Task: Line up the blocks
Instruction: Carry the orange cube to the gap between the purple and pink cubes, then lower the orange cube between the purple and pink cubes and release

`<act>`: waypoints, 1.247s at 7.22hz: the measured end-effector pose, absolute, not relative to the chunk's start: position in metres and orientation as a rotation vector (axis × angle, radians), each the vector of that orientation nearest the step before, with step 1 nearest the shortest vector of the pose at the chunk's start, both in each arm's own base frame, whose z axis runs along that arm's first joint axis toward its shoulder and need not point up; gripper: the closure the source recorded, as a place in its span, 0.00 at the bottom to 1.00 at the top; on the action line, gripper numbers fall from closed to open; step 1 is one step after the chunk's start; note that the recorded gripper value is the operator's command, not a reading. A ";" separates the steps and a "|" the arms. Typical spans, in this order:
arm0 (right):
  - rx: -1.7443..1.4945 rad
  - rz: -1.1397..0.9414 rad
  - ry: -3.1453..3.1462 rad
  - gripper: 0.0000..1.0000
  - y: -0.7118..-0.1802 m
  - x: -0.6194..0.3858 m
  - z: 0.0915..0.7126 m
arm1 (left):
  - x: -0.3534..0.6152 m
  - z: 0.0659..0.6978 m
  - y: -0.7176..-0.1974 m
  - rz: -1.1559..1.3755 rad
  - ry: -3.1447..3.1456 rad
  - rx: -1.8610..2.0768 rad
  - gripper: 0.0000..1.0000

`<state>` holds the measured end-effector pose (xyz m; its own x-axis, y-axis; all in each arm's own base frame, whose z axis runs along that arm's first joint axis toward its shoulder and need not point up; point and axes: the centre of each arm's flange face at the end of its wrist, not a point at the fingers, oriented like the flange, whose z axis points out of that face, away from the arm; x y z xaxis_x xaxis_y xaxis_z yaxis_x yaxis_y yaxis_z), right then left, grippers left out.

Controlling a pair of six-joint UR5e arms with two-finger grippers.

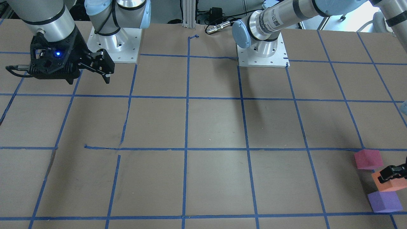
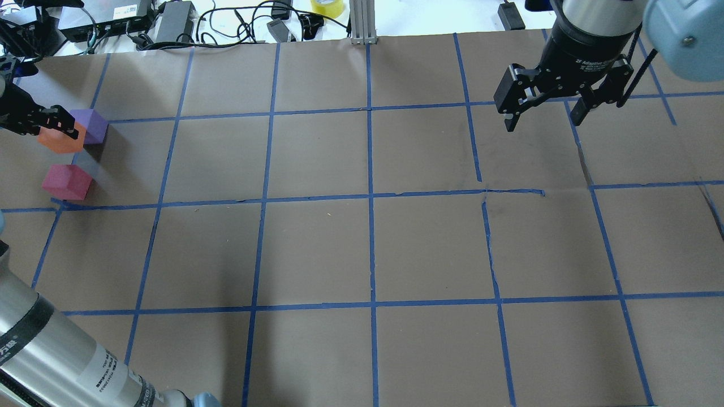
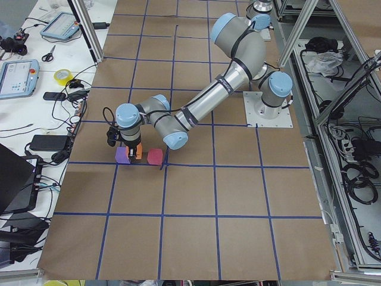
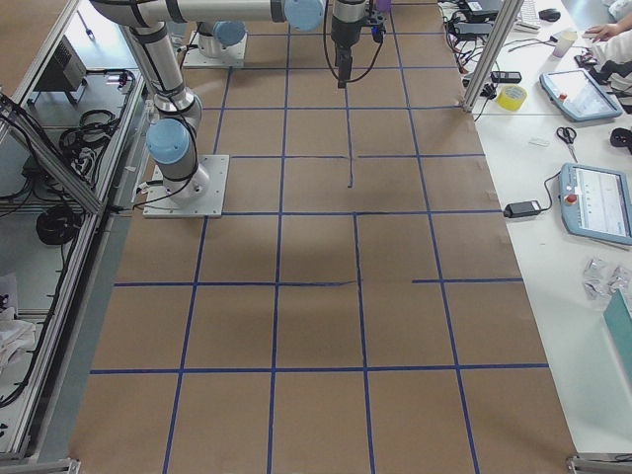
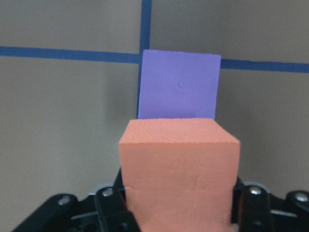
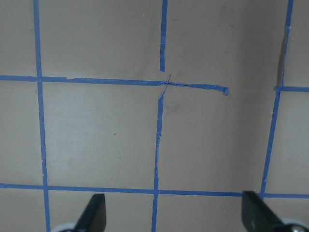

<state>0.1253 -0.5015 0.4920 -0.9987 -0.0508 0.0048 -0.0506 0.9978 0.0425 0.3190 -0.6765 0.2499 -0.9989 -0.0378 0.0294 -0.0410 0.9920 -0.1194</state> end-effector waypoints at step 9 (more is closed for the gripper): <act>0.080 -0.082 -3.134 0.00 -0.500 0.125 0.487 | 0.319 0.247 -0.674 0.162 -3.132 -0.044 0.92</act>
